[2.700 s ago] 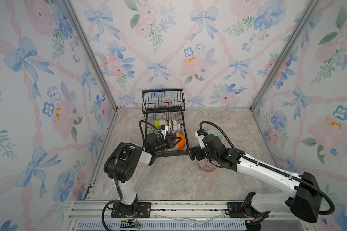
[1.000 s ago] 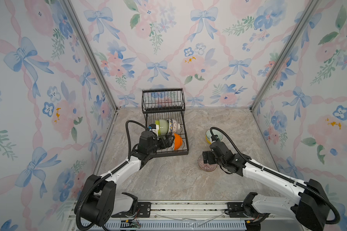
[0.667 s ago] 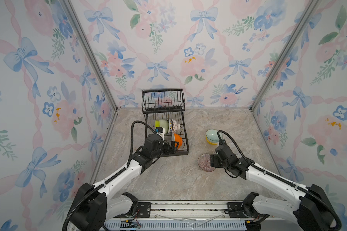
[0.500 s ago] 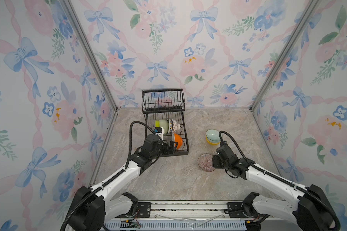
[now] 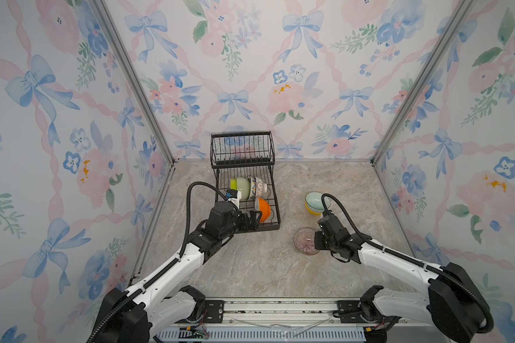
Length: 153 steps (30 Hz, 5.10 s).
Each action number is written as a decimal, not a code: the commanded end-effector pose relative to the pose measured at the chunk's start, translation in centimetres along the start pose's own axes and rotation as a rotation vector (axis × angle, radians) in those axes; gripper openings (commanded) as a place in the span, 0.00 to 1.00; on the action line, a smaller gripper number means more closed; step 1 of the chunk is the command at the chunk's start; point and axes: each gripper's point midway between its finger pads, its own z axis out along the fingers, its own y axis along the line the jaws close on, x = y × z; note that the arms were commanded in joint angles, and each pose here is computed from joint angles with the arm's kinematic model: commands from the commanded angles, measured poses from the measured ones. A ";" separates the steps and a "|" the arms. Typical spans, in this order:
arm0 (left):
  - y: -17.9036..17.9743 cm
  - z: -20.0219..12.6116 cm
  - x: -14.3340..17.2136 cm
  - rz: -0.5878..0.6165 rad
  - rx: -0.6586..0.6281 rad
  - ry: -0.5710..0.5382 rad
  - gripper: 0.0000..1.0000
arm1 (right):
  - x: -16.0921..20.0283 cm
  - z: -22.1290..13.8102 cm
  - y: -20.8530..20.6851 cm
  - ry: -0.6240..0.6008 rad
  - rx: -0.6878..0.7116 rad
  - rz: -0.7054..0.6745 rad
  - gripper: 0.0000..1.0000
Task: Load bowls into a dish rack
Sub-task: Pick up the bowl from the center of the table, then place the bowl at the center of the table, then pick up the bowl from the center of the table.
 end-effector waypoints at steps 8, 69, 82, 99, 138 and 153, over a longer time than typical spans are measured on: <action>0.1 -1.3 0.3 0.023 -0.011 -0.006 0.98 | 0.7 0.4 1.2 0.036 -0.065 0.003 0.00; -4.3 -1.8 6.4 0.214 -0.019 0.184 0.94 | -0.4 -9.0 12.6 -0.118 -0.448 -0.306 0.96; -7.1 1.3 11.5 0.329 -0.059 0.318 0.78 | 2.6 -8.7 10.5 -0.106 -0.520 -0.238 0.96; -5.8 4.2 16.0 0.392 -0.171 0.446 0.48 | 3.1 -8.2 8.6 -0.135 -0.488 -0.167 0.96; -5.8 2.5 15.0 0.365 -0.169 0.426 0.00 | 2.3 -7.6 9.4 -0.140 -0.496 -0.154 0.96; -6.9 -2.1 6.8 0.126 0.153 0.237 0.00 | -2.1 -9.8 13.2 -0.196 -0.547 -0.210 0.96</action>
